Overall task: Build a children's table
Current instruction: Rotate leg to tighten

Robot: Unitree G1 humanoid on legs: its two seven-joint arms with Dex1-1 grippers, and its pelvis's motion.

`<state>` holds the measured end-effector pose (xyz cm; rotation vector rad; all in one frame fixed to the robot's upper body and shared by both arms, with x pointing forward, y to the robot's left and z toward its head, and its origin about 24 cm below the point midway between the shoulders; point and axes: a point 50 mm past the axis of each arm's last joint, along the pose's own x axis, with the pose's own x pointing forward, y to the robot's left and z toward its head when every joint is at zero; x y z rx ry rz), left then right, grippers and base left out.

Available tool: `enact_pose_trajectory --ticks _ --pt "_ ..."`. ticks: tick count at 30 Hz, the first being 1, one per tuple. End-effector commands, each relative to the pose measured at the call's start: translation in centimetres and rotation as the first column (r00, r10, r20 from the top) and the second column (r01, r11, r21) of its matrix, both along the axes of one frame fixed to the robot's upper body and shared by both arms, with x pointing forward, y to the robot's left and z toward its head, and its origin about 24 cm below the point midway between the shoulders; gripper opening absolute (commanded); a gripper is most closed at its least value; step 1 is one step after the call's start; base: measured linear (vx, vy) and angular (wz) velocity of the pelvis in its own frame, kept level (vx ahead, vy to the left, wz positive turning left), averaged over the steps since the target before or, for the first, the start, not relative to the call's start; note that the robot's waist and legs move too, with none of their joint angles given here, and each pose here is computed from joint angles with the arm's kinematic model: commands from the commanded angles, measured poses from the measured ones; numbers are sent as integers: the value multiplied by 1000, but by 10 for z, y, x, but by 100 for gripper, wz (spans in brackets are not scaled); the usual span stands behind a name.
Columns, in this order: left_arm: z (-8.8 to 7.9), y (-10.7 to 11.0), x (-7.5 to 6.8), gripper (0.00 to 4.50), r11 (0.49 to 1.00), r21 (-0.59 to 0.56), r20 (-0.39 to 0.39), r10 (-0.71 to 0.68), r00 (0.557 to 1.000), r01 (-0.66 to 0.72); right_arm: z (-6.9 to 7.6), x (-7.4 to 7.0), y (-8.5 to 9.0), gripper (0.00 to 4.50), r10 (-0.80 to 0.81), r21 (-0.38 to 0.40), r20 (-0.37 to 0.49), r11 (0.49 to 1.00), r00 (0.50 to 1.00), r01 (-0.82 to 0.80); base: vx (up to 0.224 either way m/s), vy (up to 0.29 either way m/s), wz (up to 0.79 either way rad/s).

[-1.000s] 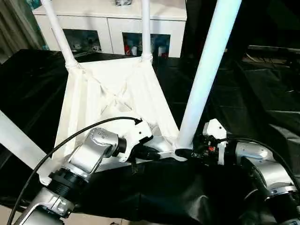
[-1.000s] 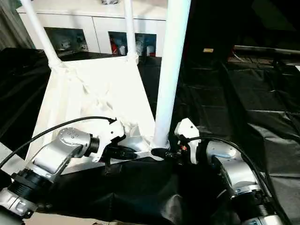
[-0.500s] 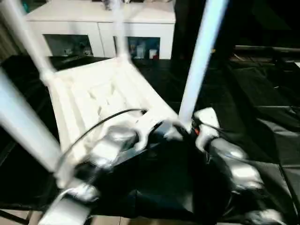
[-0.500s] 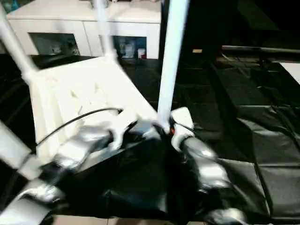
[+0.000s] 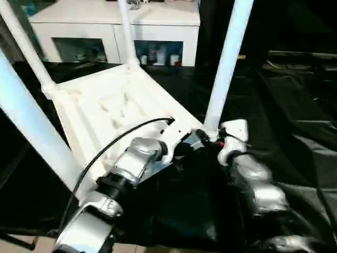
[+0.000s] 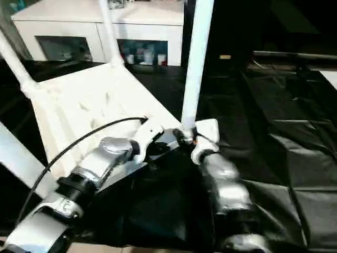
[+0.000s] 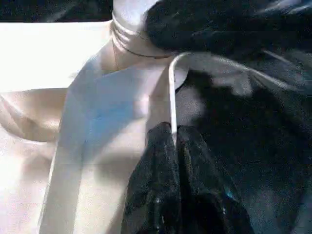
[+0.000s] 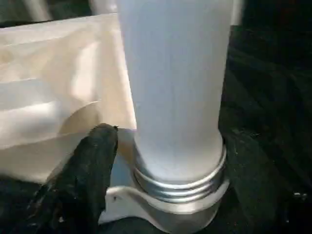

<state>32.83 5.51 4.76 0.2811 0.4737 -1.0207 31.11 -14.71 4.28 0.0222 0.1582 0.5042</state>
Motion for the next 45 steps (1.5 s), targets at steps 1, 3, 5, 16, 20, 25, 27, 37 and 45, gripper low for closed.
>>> enact_pose_trajectory --ticks 1,3,5,16,20,25,27,37,45 --pt "-14 3 -13 0 998 8 -91 -69 993 70 12 -6 7 401 196 -4 22 981 980 -196 0 0 0" --pt "-12 8 -19 0 990 -8 -108 -140 984 139 12 -17 -7 401 336 -106 -11 936 942 -335 0 0 0" --pt "-6 12 -24 0 974 -32 -83 -225 971 223 12 -27 -18 401 445 -151 -59 881 894 -448 0 0 0" --pt "3 30 -42 0 939 -66 -126 -344 931 338 14 -34 -16 401 572 -157 -110 798 813 -582 0 0 0" --pt "3 32 -43 0 938 -64 -123 -347 930 341 12 -35 -16 385 591 -156 -129 781 796 -605 0 0 0" --pt "4 33 -44 0 937 -64 -125 -348 929 342 10 -35 -18 346 603 -160 -150 767 783 -621 0 0 0" --pt "4 34 -44 0 938 -62 -126 -347 929 342 10 -35 -19 336 602 -164 -154 767 784 -621 0 0 0" --pt "4 37 -45 0 939 -53 -139 -344 929 340 10 -35 -22 259 606 -175 -165 759 779 -627 0 0 0" --pt "2 37 -46 0 944 -50 -146 -330 933 326 2 -40 -20 249 606 -154 -179 761 775 -630 0 0 0"
